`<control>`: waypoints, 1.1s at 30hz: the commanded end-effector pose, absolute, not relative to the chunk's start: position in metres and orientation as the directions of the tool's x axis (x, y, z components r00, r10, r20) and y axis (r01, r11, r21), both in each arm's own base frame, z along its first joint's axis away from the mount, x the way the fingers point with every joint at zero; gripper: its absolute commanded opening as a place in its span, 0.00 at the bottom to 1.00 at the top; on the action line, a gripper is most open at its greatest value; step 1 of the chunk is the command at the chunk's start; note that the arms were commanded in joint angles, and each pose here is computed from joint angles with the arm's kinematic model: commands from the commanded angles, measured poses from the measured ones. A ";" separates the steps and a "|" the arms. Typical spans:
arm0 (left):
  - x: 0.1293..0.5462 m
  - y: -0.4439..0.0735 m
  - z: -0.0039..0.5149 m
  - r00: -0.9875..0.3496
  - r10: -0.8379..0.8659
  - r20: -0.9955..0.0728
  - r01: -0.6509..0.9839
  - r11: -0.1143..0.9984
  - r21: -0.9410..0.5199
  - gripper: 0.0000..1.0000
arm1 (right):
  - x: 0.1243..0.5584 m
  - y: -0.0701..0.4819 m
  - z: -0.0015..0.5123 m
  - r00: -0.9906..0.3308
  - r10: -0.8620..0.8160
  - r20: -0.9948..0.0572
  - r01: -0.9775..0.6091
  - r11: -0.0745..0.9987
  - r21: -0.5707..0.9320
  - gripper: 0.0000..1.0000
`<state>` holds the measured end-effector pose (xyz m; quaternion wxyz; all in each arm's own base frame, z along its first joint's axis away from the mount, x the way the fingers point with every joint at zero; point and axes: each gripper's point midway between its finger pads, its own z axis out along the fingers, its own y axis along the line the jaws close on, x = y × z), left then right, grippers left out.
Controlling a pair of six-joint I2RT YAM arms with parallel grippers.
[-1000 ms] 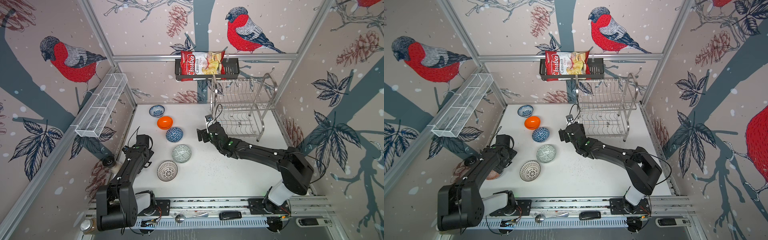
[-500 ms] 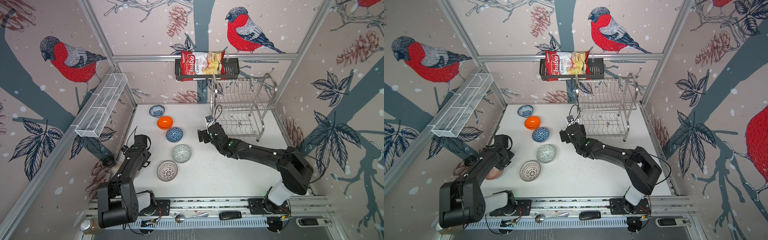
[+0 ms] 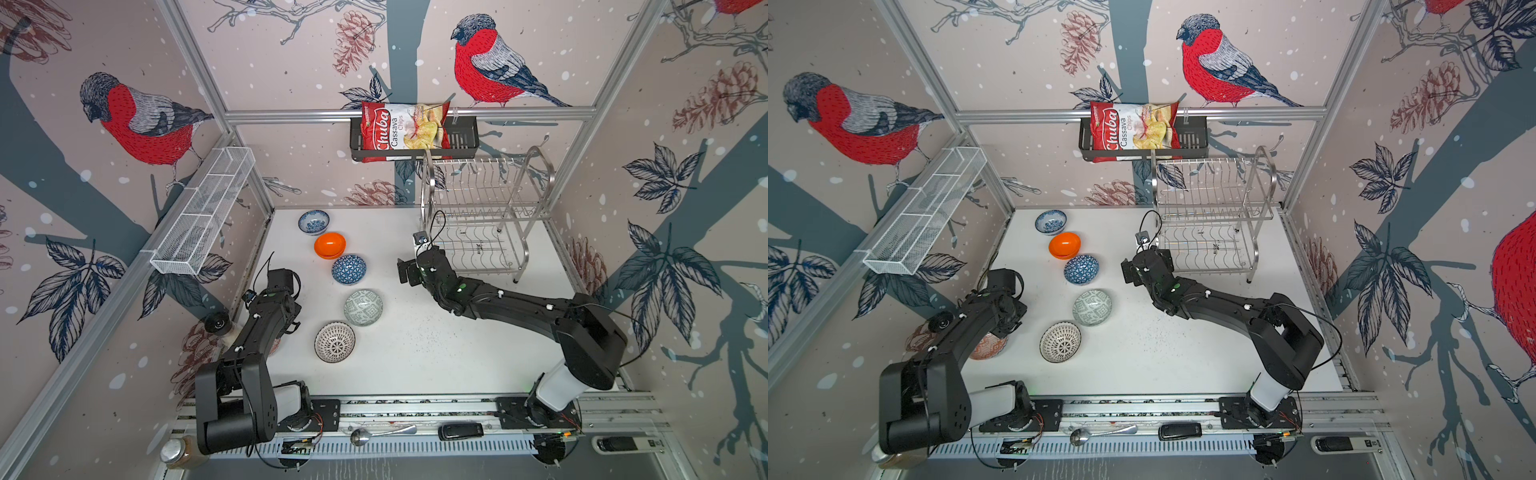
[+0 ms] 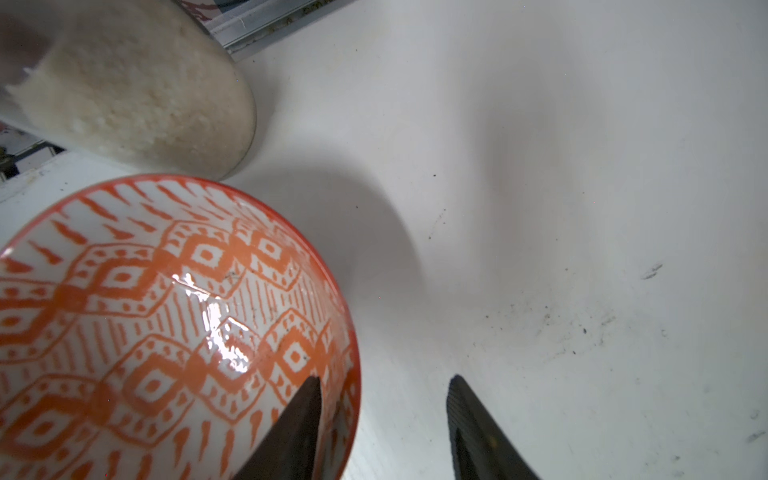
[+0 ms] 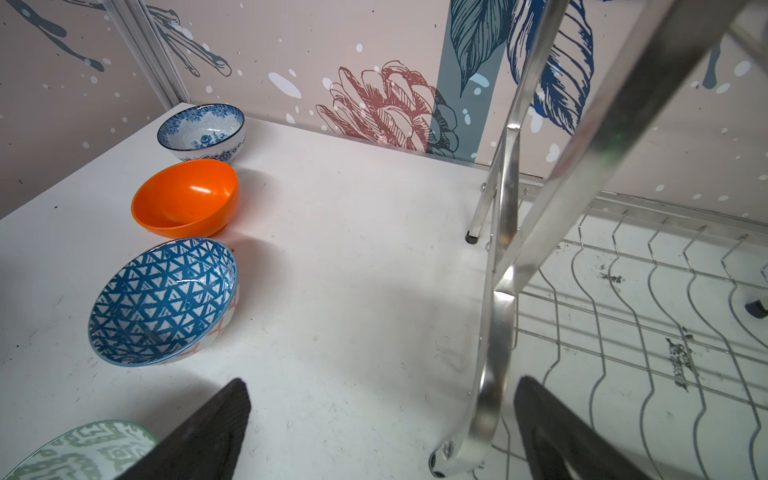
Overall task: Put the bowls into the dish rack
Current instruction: 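Grasp the orange-red patterned bowl's rim with the left gripper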
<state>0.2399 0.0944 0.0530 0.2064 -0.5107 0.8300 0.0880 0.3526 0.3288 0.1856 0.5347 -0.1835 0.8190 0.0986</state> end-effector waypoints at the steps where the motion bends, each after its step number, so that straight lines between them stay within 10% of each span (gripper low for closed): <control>1: 0.240 0.096 0.053 -0.388 -0.813 -0.434 -0.888 0.456 -0.059 0.51 | 0.355 0.326 0.195 -0.335 -0.167 -0.927 -0.388 0.921 -0.026 1.00; 33: 0.265 0.064 0.052 -0.472 -0.813 -0.341 -0.802 0.557 -0.217 0.19 | 0.357 0.300 0.204 -0.302 -0.087 -0.949 -0.299 0.954 0.008 1.00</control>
